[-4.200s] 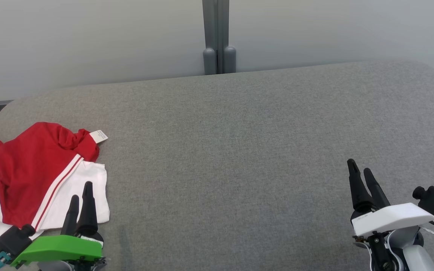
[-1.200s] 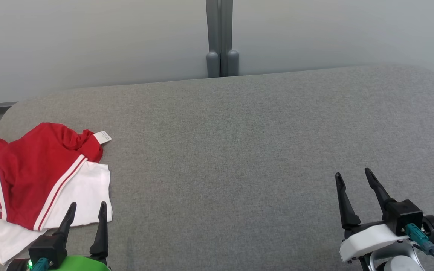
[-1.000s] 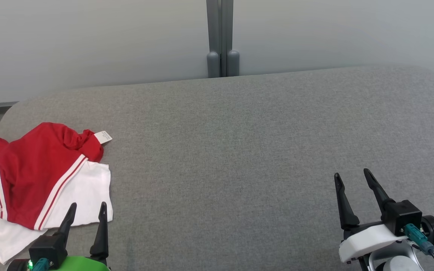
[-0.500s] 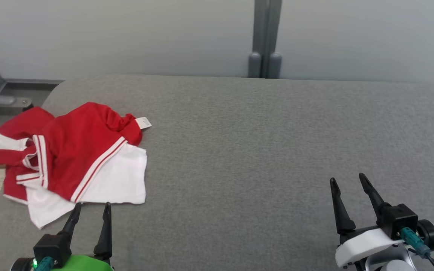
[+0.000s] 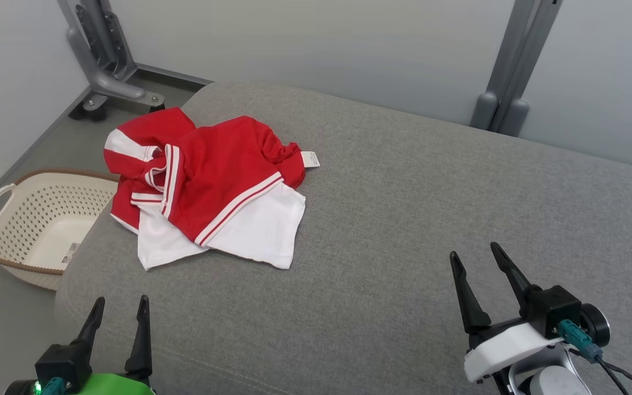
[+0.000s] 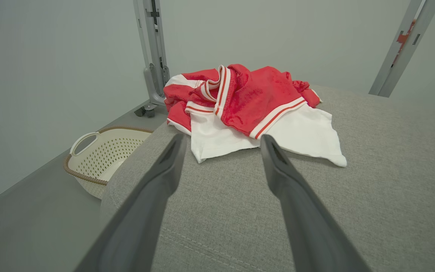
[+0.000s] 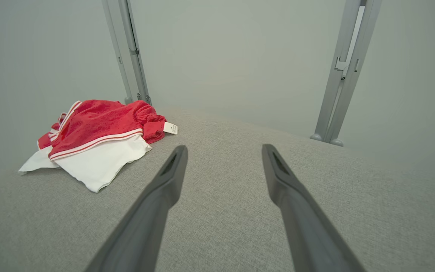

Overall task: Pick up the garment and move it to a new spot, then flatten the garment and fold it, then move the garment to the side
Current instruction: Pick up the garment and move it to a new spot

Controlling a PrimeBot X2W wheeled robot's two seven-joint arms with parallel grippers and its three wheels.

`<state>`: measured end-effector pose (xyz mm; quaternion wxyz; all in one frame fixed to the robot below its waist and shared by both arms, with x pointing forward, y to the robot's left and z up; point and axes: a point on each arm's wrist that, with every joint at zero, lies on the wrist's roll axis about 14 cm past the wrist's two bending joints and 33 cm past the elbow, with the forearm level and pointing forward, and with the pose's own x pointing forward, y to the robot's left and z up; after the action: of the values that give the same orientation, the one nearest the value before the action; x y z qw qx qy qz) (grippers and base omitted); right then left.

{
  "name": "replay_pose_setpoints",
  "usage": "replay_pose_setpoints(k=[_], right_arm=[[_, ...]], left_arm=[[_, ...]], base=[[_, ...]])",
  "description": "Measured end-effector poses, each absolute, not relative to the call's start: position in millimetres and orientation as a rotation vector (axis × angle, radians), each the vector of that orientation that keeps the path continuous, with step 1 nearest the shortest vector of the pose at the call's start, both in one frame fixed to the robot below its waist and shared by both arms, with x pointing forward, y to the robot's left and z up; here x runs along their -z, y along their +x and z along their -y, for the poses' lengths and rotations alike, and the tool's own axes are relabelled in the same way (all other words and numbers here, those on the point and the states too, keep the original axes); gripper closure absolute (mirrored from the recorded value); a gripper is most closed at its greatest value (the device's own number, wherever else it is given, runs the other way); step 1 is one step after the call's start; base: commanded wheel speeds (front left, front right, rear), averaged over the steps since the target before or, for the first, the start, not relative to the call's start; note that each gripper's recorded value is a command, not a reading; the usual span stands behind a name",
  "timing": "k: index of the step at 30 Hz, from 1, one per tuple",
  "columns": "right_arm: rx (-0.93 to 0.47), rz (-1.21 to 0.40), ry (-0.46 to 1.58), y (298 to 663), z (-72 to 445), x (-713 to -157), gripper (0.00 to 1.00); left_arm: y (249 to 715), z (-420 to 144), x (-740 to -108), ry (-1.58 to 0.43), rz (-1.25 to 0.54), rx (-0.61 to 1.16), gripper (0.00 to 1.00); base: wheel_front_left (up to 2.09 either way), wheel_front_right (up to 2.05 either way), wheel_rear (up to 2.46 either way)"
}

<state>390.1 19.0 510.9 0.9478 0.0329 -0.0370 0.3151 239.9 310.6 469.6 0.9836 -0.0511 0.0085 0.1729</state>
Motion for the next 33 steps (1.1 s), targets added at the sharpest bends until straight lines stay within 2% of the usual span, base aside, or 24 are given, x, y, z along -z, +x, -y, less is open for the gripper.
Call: replay_pose_setpoints(k=[5,13,21,27,28,29,30,31,32,33], right_arm=[[-0.667,0.082,0.068,397,-30,-511,0.0],[-0.677,0.147,0.052,427,-41,-524,0.0],[-0.597,0.112,0.078,457,-14,-503,0.0],[-0.511,0.043,0.086,464,20,-474,0.0],[-0.494,0.035,0.087,465,26,-471,0.0],[-0.479,0.031,0.089,466,31,-469,0.0],[-0.464,0.027,0.089,467,37,-467,0.0],[-0.448,0.021,0.09,468,43,-465,0.0],[-0.438,0.015,0.089,468,47,-463,0.0],[-0.426,0.009,0.088,468,52,-460,0.0]], left_arm=[[255,-310,-478,-0.103,-0.002,-0.329,0.0],[337,-304,-502,-0.06,-0.002,-0.187,0.0],[425,-303,-485,0.005,-0.21,-0.053,0.0],[453,-313,-429,0.043,-0.448,-0.06,0.0],[457,-317,-421,0.066,-0.48,-0.075,0.1],[460,-320,-416,0.081,-0.496,-0.085,0.38],[464,-320,-411,0.084,-0.515,-0.094,0.54],[468,-317,-403,0.086,-0.537,-0.087,0.63],[470,-313,-397,0.086,-0.55,-0.081,0.96],[472,-309,-390,0.084,-0.566,-0.072,1.0]], base=[[0.0,0.0,0.0],[0.0,0.0,0.0],[0.0,0.0,0.0],[0.0,0.0,0.0],[0.0,0.0,0.0],[0.0,0.0,0.0],[0.0,0.0,0.0],[0.0,0.0,0.0],[0.0,0.0,0.0],[0.0,0.0,0.0]])
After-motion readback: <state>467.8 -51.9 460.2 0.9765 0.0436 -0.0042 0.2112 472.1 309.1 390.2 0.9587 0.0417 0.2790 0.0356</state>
